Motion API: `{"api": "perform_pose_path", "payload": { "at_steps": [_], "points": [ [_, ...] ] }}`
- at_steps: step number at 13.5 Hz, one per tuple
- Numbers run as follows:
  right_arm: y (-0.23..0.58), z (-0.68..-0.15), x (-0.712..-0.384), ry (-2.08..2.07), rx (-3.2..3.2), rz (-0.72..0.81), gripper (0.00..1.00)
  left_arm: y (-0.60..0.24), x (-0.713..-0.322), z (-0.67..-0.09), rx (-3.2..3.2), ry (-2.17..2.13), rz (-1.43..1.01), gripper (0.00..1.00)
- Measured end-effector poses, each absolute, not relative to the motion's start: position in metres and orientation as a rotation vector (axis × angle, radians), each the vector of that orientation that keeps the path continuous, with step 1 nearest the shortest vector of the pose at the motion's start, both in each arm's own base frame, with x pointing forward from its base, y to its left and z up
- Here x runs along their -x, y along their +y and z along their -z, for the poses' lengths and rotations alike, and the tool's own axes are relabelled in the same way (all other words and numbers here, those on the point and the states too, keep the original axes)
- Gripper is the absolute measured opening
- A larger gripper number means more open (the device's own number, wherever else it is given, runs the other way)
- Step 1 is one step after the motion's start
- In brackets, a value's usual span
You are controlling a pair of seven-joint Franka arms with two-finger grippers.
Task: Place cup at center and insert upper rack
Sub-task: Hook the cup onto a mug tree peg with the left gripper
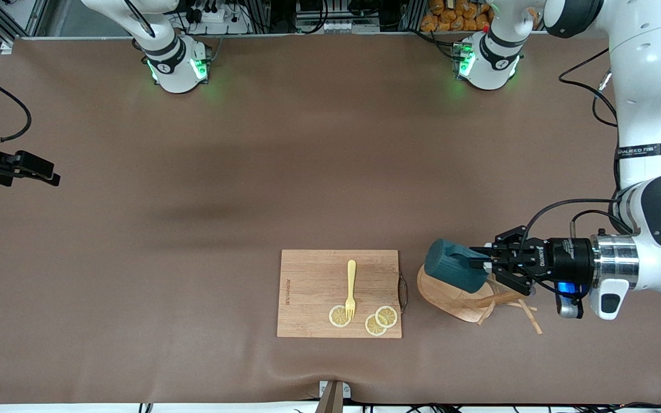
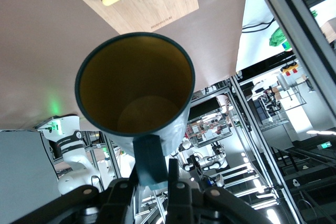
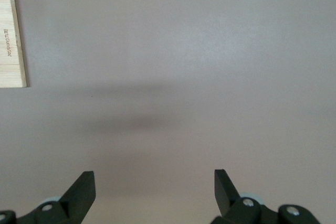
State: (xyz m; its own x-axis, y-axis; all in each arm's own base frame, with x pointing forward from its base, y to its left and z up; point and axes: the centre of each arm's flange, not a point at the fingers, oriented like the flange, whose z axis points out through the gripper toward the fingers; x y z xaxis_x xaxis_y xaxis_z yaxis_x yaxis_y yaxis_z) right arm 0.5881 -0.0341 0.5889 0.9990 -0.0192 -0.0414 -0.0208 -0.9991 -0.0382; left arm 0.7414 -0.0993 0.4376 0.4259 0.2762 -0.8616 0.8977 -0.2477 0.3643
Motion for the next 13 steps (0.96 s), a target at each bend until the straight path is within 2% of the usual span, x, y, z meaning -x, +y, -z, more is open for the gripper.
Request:
{"api": "perform_pose_path", "payload": {
  "at_steps": [5, 13],
  "points": [
    [-0.033, -0.589, -0.588, 0.031, 3.094, -0.062, 1.00, -0.071, -0.747, -0.405, -1.730, 1.048, 0.866, 0.21],
    [-0.033, -0.590, -0.588, 0.036, 3.079, -0.059, 1.00, -0.036, -0.752, -0.388, -1.644, 1.072, 0.867, 0.21]
  ]
}}
